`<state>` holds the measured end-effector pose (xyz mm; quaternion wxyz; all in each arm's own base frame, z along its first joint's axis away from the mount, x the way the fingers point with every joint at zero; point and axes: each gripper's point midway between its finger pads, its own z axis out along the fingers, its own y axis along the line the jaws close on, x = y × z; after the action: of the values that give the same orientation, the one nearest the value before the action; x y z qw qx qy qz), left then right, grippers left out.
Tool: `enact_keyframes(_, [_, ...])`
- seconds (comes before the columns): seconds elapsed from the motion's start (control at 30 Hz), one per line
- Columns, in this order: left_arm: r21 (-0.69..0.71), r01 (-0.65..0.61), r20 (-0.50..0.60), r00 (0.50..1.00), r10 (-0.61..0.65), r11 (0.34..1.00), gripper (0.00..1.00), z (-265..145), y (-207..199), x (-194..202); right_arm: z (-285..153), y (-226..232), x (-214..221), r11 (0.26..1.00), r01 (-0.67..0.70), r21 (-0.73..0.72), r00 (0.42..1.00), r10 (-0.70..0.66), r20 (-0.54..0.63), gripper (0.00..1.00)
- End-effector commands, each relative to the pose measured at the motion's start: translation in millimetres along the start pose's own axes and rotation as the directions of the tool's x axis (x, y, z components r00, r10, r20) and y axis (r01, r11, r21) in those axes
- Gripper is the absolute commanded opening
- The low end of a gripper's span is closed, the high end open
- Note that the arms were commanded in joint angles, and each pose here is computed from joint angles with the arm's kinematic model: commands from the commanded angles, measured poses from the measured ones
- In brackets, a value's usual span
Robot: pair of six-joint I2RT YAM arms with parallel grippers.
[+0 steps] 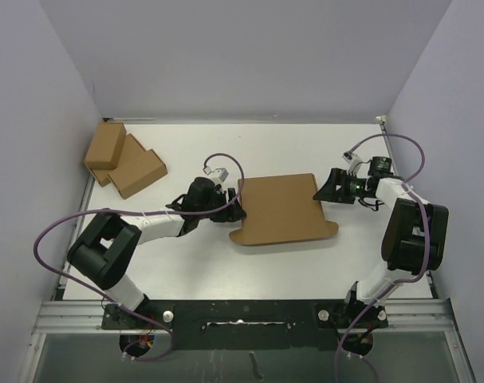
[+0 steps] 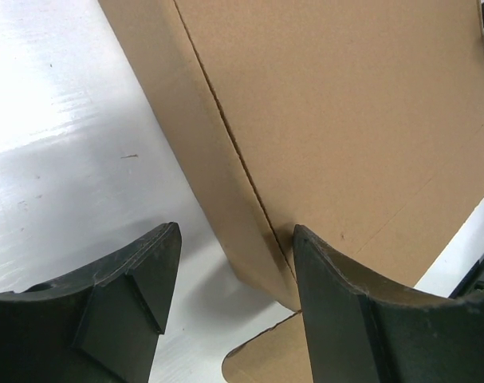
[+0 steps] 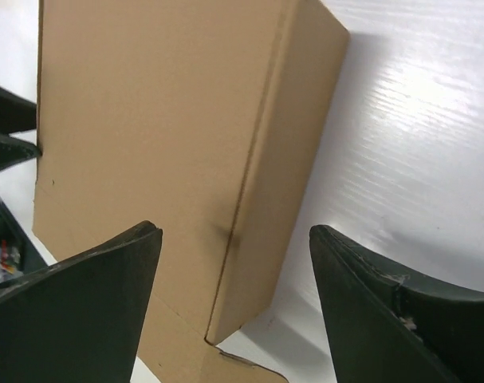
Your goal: Fold the paper box
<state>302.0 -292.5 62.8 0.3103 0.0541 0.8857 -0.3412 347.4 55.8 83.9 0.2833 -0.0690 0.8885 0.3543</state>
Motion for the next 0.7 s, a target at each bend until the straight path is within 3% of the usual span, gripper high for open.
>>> enact_keyframes(0.0, [0.041, -0.041, 0.121, 0.992, 0.036, 0.998, 0.57, -16, -14, -24, -2, -2, -19, 0.994, -0.094, -0.053, 0.994, 0.097, 0.053, 0.74])
enact_keyframes(0.17, [0.058, -0.075, 0.23, 0.971, 0.06, 0.995, 0.6, -38, -18, -35, 7, -5, -7, 0.982, -0.161, -0.103, 0.987, 0.163, 0.01, 0.61])
enact_keyframes(0.3, [0.084, -0.064, 0.287, 0.957, 0.037, 0.994, 0.73, -53, -15, -36, 11, -7, -2, 0.97, -0.203, -0.131, 0.979, 0.203, -0.012, 0.51])
enact_keyframes(0.43, [0.12, -0.014, 0.276, 0.961, -0.02, 0.993, 0.79, -57, -10, -29, 11, -8, 0, 0.964, -0.221, -0.147, 0.975, 0.221, -0.017, 0.5])
enact_keyframes(0.57, [0.179, 0.083, 0.276, 0.952, -0.131, 0.98, 0.83, -62, -2, -26, 15, -15, 7, 0.959, -0.251, -0.133, 0.968, 0.248, -0.036, 0.38])
enact_keyframes(0.67, [0.193, 0.141, 0.275, 0.942, -0.192, 0.971, 0.92, -63, 3, -25, 15, -27, 14, 0.947, -0.301, -0.114, 0.954, 0.298, -0.045, 0.27])
